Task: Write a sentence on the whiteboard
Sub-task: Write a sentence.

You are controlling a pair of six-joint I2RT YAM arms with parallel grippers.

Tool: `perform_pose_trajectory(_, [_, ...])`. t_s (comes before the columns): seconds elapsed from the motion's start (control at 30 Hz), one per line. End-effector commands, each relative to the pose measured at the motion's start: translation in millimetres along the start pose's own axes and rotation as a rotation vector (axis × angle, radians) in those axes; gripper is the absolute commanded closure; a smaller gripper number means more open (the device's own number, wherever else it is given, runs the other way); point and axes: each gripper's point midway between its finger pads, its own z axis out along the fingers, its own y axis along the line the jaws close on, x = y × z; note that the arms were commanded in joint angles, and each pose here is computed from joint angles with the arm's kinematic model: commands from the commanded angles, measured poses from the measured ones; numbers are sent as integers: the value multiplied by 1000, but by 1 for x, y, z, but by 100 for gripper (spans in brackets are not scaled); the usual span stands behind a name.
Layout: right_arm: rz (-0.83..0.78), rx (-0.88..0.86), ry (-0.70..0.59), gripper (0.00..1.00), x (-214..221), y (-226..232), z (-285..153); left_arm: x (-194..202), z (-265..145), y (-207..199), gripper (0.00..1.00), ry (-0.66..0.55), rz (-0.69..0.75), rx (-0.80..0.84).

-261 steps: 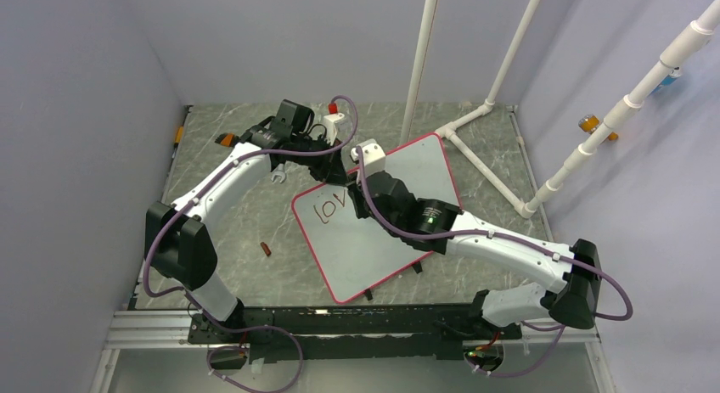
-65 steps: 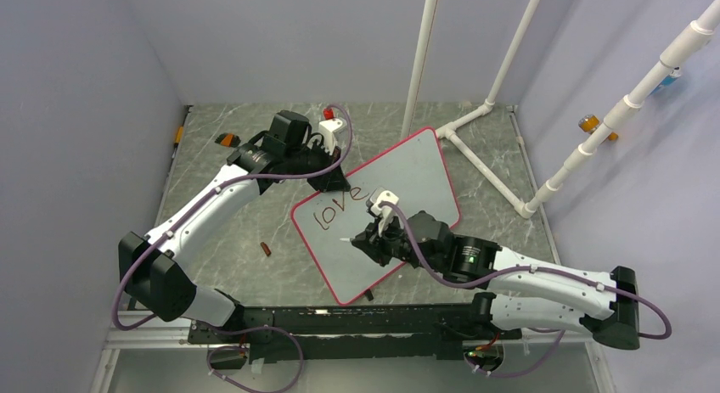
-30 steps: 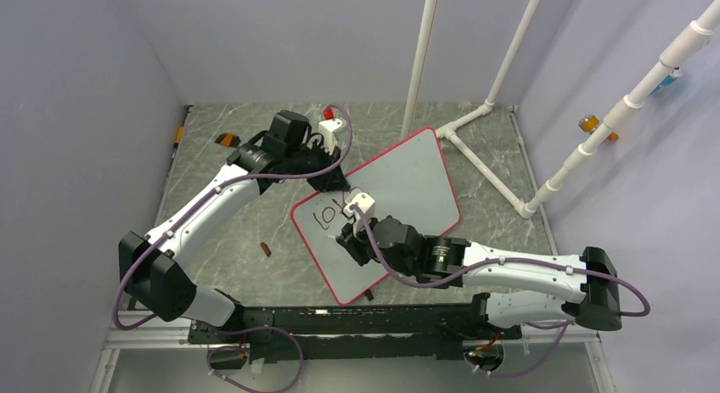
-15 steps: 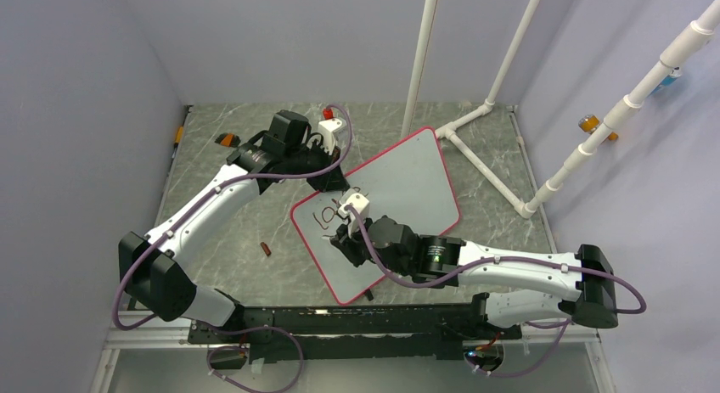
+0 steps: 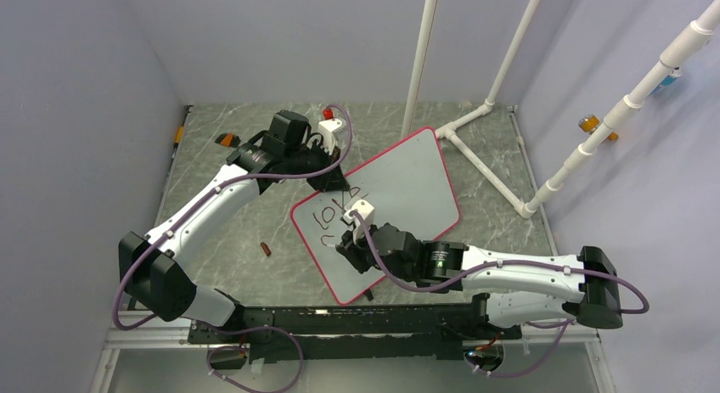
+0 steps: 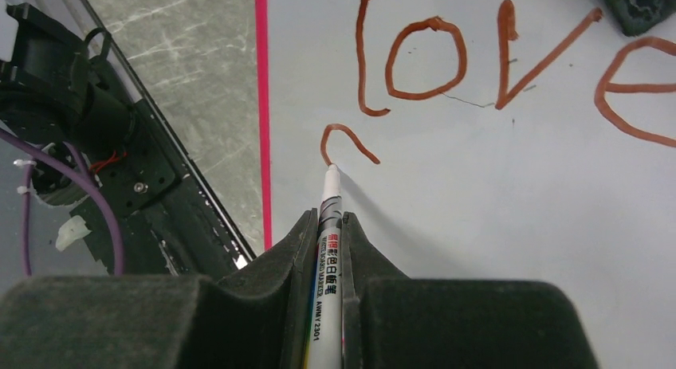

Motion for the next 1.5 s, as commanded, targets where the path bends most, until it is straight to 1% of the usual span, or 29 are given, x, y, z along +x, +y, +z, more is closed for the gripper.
perform_pose_trajectory(0.0, [21, 81, -17, 100, -2, -16, -6, -9, -7, 56, 100, -24, 178, -260])
perform_pose_trajectory(0.27, [2, 168, -50, 100, -20, -28, -6, -9, -7, 56, 100, -25, 178, -259])
perform_pose_trajectory(0.47, [-27, 181, -70, 100, -37, -27, -2, -9, -7, 55, 100, -26, 178, -257])
perform_pose_trajectory(0.57, [-36, 179, -67, 100, -38, -26, -1, -9, -7, 55, 100, -26, 179, -255])
perform_pose_trajectory(0.9, [-17, 164, -19, 100, -15, -26, -2, -11, -8, 54, 100, -31, 181, -255])
perform_pose_trajectory(1.1, [-21, 128, 39, 100, 9, -24, -4, -11, -9, 55, 100, -31, 182, -259])
perform_pose_trajectory(1.47, [5, 78, 105, 100, 44, -17, -8, -10, -9, 55, 100, -30, 183, -262])
